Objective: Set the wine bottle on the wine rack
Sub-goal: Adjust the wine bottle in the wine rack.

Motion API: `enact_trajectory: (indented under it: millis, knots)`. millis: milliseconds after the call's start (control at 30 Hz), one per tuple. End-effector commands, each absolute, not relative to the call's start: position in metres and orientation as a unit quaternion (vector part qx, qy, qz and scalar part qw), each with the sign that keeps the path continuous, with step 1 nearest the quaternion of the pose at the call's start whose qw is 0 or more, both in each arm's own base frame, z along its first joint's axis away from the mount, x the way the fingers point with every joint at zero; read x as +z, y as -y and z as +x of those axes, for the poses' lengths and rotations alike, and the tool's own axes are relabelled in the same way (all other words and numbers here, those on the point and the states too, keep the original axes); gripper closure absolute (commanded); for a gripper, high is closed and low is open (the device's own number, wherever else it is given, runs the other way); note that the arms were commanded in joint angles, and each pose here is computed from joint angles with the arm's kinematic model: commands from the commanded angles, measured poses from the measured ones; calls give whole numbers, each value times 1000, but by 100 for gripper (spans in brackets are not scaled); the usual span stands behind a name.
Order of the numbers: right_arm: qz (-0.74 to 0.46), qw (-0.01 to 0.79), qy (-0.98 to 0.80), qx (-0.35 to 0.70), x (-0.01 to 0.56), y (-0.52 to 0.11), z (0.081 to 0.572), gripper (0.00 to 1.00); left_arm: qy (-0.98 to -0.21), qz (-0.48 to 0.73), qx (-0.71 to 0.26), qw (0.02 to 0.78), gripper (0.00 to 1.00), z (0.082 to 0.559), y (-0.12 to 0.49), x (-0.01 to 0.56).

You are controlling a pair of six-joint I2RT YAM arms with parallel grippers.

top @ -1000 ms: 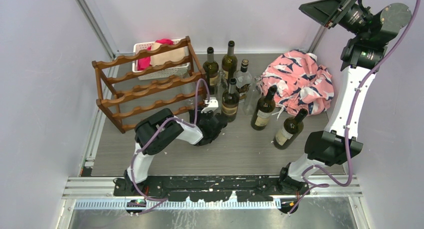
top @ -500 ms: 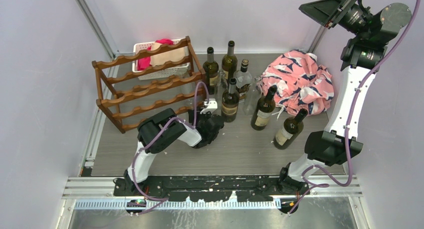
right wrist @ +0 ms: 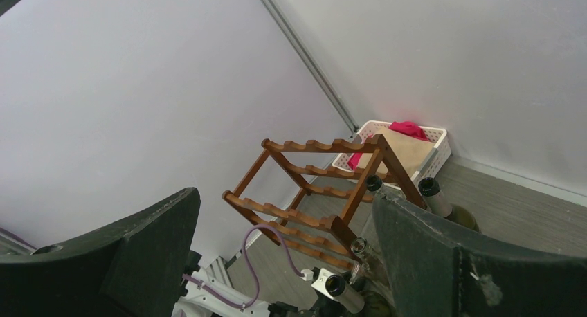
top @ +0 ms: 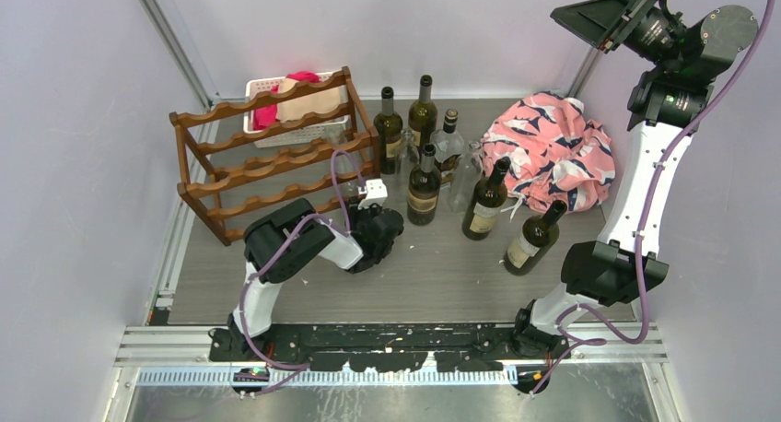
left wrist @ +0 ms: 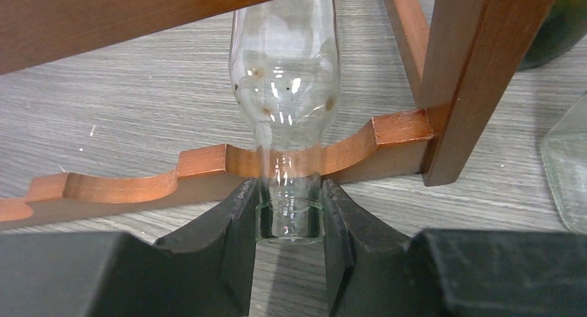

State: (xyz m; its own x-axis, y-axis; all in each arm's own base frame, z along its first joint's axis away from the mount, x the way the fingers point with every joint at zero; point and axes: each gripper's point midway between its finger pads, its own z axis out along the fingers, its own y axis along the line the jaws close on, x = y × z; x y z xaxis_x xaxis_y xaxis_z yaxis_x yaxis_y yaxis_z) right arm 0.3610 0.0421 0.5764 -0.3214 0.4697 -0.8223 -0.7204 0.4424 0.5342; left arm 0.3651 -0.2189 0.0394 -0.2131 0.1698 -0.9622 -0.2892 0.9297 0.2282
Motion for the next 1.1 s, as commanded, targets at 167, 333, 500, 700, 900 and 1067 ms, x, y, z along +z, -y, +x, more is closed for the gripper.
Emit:
enact_trajectory:
  millis: [167, 333, 500, 700, 900, 1067]
  knots:
    - [-129, 596, -612, 503, 593, -49, 346, 0, -769, -72, 124, 623, 100, 378, 223, 42]
    - [-131, 597, -611, 502, 595, -50, 344, 0, -776, -78, 125, 613, 100, 382, 221, 37]
    - [-130, 598, -611, 502, 595, -49, 344, 0, -782, -83, 124, 605, 81, 384, 218, 35]
    - [-133, 599, -610, 502, 595, -50, 344, 0, -791, -78, 116, 596, 49, 385, 222, 34]
    - [-134, 599, -610, 501, 595, -50, 343, 0, -797, -77, 109, 589, 31, 382, 222, 29]
    - [-134, 598, -610, 502, 595, -51, 342, 0, -802, -71, 105, 584, 20, 374, 220, 31]
